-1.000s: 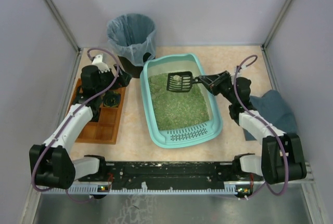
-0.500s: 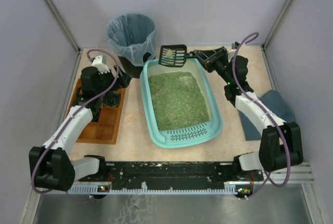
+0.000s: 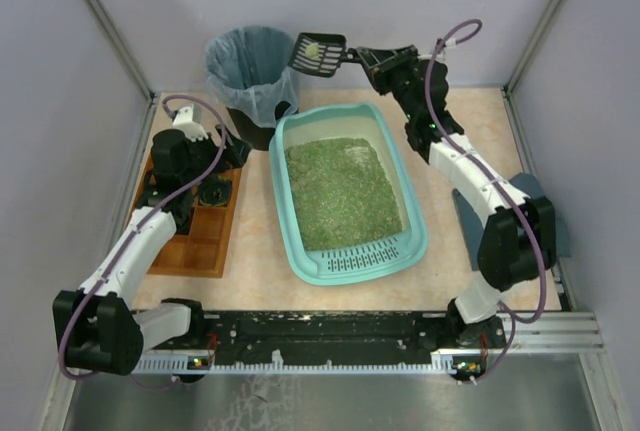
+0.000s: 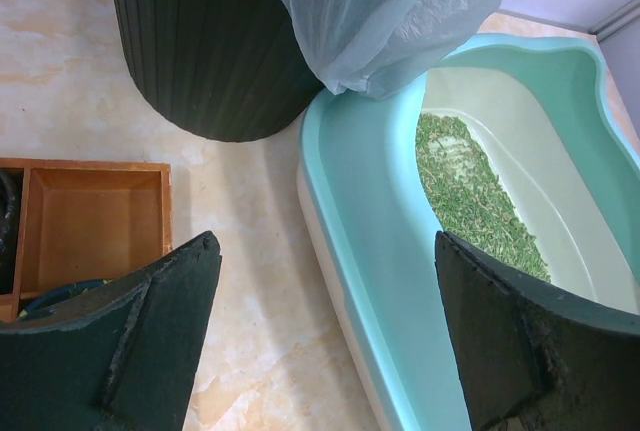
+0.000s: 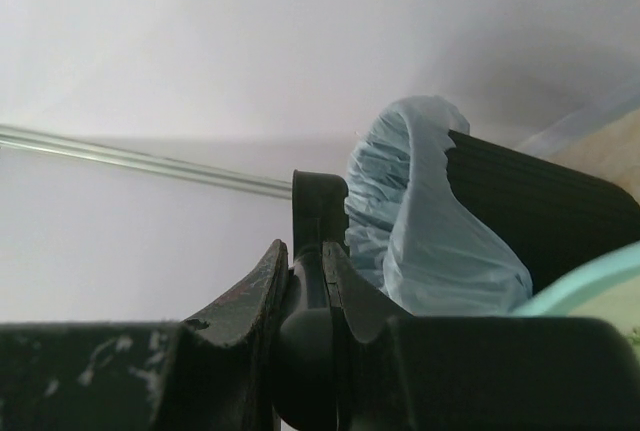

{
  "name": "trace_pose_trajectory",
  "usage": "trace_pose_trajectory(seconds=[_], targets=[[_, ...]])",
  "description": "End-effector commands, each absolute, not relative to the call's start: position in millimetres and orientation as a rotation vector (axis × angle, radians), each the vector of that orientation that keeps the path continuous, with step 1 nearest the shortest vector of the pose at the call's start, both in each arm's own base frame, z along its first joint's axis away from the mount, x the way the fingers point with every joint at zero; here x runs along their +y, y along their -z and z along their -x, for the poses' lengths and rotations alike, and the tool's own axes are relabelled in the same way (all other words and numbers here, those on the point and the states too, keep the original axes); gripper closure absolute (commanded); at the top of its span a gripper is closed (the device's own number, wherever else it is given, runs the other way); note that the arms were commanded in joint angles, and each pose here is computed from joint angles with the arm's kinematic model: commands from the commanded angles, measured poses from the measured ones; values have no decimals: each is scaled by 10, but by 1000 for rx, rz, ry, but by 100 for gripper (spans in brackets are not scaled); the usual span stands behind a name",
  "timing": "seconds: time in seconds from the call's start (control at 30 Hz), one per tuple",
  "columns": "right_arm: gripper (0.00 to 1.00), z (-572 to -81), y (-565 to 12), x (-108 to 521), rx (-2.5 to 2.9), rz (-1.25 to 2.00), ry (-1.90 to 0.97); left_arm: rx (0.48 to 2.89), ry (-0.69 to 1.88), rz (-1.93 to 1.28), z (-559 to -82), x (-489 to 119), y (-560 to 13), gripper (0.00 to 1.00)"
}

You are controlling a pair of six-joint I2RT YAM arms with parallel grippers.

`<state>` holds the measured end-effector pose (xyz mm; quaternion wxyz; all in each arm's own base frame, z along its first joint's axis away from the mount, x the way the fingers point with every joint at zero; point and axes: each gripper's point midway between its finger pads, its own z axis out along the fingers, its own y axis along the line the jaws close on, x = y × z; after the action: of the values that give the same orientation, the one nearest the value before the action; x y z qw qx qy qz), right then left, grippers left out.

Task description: Clean the litter box

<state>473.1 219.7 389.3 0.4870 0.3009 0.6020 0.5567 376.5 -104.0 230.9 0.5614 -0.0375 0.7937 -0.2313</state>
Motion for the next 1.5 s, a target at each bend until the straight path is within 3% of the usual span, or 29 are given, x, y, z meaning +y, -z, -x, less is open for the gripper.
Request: trace_pose_trajectory(seconds=[0.0,0.23,0.73,1.07,1.47], targets=[[100,-4891,-4277,2426,1394,-697,-1332,1828,540,74,-3783,-1027,-2406,8],[100,-5179,-4339,2858,1438,-597,-1268,1831,543,71,-3785,-1032,-2400,8],[100,-5488,-4315,3583,1475,-68,-1012,1839,555,68,-3796,-1050,-2380,8],[100,-5235,-4510,3947,1264,355,-664,1849,558,66,-3804,-1051,-2367,8],[100,-4959,-4884,3940,1145,405,-608,1857,563,65,-3803,-1060,-2349,8]])
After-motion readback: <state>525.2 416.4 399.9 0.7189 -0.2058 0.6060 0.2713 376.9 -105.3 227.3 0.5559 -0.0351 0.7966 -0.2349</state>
